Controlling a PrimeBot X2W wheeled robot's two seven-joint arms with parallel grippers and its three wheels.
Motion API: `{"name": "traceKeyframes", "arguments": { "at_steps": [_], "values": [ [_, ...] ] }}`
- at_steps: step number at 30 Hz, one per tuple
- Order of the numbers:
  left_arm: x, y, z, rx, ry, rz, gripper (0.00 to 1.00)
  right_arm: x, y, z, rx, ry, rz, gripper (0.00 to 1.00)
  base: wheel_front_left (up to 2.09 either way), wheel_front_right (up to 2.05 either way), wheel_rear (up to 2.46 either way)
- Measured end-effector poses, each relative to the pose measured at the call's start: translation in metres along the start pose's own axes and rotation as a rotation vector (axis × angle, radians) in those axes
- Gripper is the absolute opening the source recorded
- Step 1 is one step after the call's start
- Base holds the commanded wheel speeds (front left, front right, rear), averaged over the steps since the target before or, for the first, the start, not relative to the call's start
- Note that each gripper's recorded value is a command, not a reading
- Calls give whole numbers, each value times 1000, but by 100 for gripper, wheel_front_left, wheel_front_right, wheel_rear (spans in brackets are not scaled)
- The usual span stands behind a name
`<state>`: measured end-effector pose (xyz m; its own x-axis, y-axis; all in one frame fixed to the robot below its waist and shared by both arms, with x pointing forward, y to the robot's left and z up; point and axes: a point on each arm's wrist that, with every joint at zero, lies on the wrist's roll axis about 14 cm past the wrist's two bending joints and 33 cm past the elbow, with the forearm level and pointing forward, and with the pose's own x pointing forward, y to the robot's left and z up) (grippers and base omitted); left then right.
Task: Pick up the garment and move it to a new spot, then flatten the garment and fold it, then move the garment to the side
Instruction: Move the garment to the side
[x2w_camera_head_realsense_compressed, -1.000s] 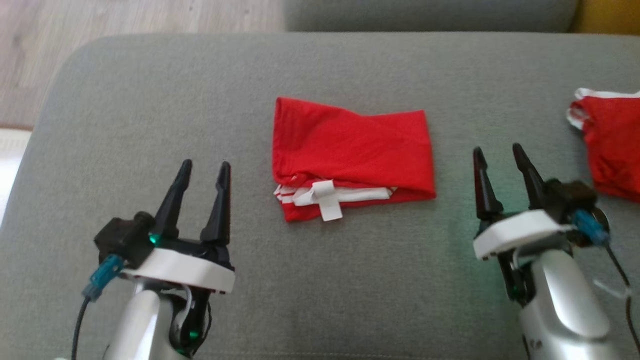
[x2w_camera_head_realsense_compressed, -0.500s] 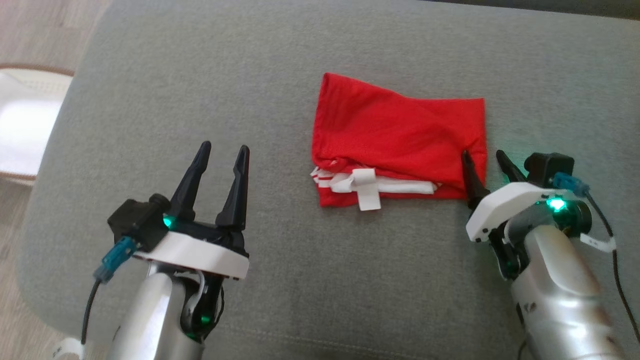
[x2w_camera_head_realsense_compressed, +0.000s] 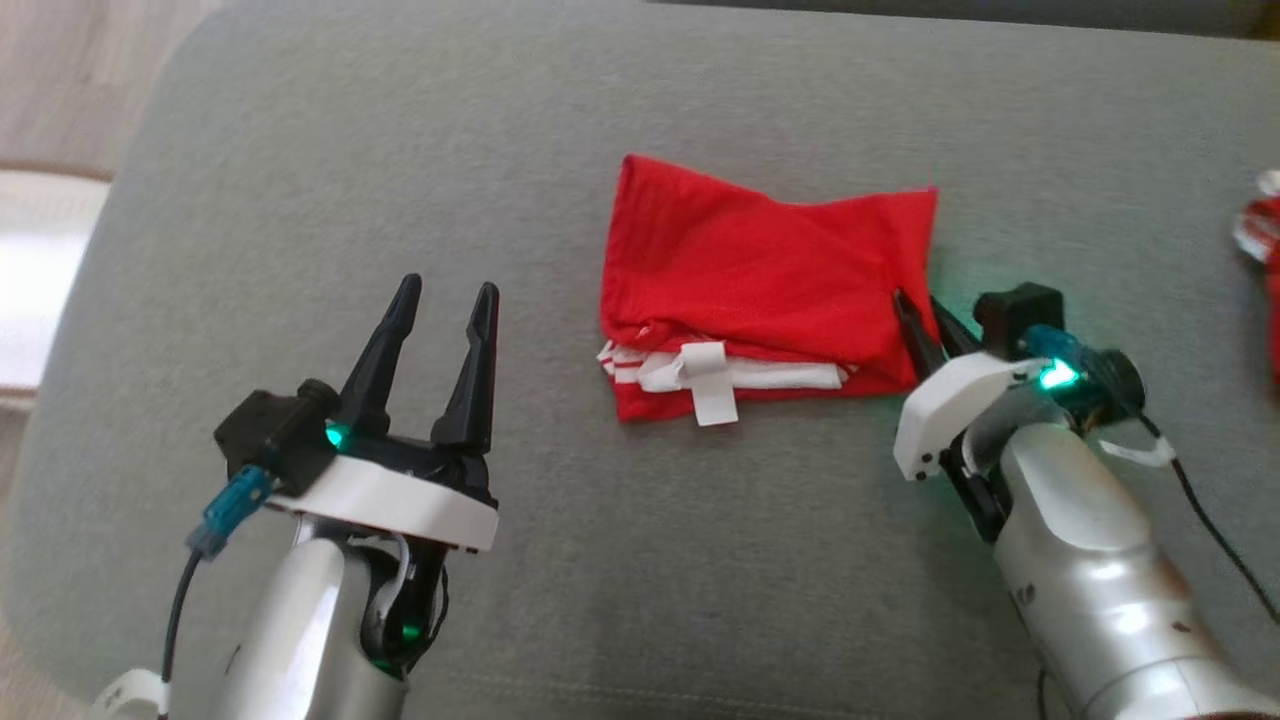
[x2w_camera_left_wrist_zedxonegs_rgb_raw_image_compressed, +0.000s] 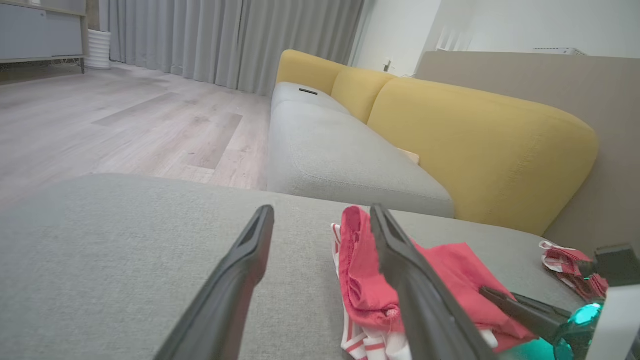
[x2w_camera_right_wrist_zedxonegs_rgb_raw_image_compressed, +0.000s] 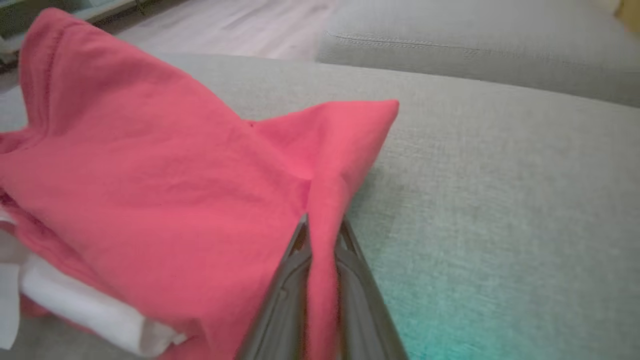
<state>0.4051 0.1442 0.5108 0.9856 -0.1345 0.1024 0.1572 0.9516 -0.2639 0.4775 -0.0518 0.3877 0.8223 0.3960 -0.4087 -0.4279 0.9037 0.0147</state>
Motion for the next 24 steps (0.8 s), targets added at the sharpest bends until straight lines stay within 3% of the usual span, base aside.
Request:
{"name": "traceKeyframes", "arguments": {
  "at_steps": [6,14,20,24],
  "values": [
    [12,-42,-3,-14,0,-128,100,-20,-39,44,-230,-102,-63,0,0,0,0],
    [22,-105,-15,-37,24,-315,100,-73,-135,66,-421,-89,-247,0,0,0,0],
    [41,-126,-24,-57,33,-384,100,-118,-228,75,-478,-13,-437,0,0,0,0],
    [51,-129,-40,-67,62,-399,100,-133,-267,67,-477,56,-516,0,0,0,0]
  ]
}}
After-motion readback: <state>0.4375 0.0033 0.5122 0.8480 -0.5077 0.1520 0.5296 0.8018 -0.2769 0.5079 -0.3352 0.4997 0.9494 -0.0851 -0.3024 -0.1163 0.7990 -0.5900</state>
